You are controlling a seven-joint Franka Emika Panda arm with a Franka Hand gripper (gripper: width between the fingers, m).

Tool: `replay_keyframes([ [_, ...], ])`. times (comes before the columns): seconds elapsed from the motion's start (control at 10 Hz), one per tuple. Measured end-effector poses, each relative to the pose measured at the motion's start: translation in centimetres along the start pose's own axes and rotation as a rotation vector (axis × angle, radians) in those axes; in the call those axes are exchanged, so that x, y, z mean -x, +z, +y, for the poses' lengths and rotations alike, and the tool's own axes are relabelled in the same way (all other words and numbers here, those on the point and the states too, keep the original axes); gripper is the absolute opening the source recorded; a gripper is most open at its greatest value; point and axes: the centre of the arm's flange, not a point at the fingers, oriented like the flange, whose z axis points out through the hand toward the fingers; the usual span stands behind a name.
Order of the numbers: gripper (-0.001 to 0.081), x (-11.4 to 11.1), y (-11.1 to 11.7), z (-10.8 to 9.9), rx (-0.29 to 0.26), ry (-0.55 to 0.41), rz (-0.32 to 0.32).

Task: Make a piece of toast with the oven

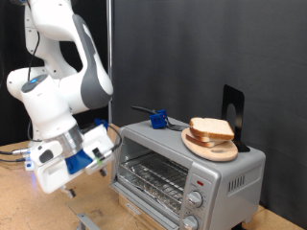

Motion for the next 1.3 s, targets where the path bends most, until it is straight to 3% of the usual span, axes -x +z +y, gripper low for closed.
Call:
replay_keyframes([
  [0.2,0.0808,0.9,-2.5,-1.3,-0.113,-0.061,-0.041],
  [0.4,0.0808,1.6,-5.2,-2.7,-0.177,-0.095,-0.055],
  [0.7,0.0808,2.9,-8.8,-4.0,-0.224,-0.095,-0.039],
  [0.8,0.0808,2.9,-8.6,-3.9,-0.222,-0.100,-0.041],
  [1.1,0.0808,4.7,-9.7,-6.9,-0.303,-0.280,-0.095],
  [1.3,0.0808,6.3,-11.4,-9.5,-0.335,-0.424,-0.037],
])
